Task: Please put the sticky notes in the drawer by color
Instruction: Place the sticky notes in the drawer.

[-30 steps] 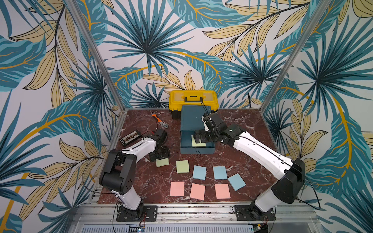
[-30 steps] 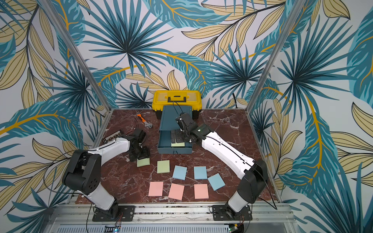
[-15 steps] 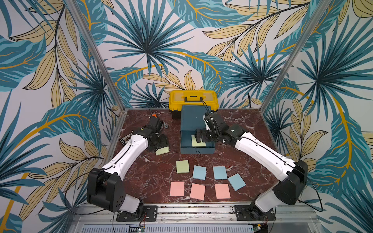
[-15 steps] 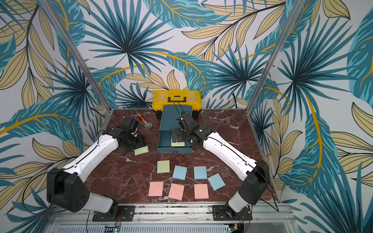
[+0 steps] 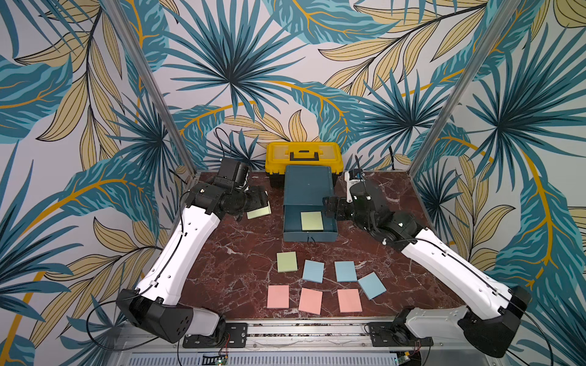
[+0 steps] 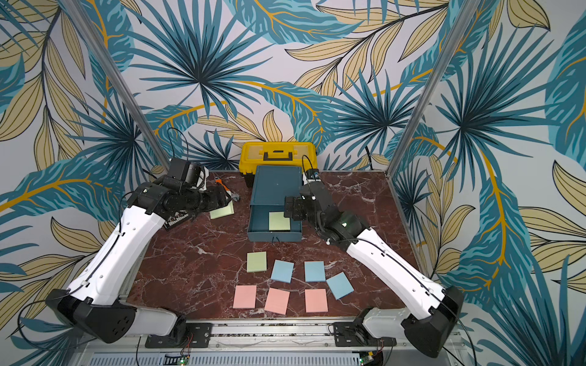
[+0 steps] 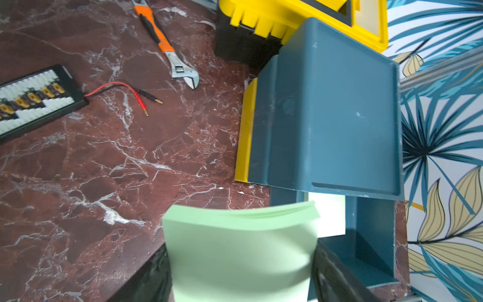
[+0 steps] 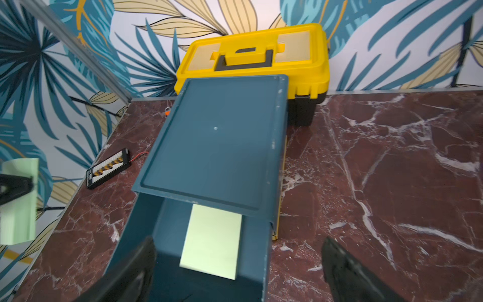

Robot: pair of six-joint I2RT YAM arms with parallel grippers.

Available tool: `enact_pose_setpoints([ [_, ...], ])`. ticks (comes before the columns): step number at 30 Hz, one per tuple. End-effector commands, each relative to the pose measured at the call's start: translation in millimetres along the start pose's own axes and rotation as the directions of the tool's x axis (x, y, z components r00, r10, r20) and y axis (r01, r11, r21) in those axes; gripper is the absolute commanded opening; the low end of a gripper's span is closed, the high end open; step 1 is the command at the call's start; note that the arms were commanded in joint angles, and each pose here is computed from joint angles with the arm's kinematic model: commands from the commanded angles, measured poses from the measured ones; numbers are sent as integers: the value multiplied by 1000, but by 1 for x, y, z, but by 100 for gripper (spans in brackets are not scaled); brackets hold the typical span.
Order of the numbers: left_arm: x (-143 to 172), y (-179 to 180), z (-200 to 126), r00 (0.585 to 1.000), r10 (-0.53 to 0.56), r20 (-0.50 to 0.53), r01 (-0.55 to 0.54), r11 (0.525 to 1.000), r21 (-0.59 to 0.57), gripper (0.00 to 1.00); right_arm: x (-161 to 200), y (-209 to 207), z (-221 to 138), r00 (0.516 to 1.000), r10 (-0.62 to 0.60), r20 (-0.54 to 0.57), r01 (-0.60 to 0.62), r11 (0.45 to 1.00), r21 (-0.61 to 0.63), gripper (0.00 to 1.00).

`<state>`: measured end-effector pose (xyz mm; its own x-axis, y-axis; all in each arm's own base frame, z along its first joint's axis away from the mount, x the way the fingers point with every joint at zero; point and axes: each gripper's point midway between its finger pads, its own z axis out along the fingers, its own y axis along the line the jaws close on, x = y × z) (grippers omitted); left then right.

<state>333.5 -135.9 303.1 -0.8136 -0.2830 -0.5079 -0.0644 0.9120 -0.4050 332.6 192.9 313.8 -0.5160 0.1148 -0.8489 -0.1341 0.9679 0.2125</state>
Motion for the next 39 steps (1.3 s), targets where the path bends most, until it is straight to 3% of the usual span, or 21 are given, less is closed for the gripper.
enact_pose_setpoints([
  [1,4,-26,-1,998,66,-17,-65,995,80,80,-1,-30,-8,992,65,111,-76,991,107,98],
  [6,10,-58,10,989,146,-24,-142,984,110,81,1,-66,-32,974,121,194,-159,968,195,99],
  [11,13,-81,21,978,208,-18,-204,971,127,81,3,-78,-49,963,139,229,-185,964,193,99],
  [27,29,-123,58,954,294,-54,-280,943,182,81,21,-81,-37,977,134,168,-169,962,214,99],
  [39,46,-125,85,942,318,-105,-301,941,155,82,27,-88,-32,978,131,162,-166,958,232,99],
])
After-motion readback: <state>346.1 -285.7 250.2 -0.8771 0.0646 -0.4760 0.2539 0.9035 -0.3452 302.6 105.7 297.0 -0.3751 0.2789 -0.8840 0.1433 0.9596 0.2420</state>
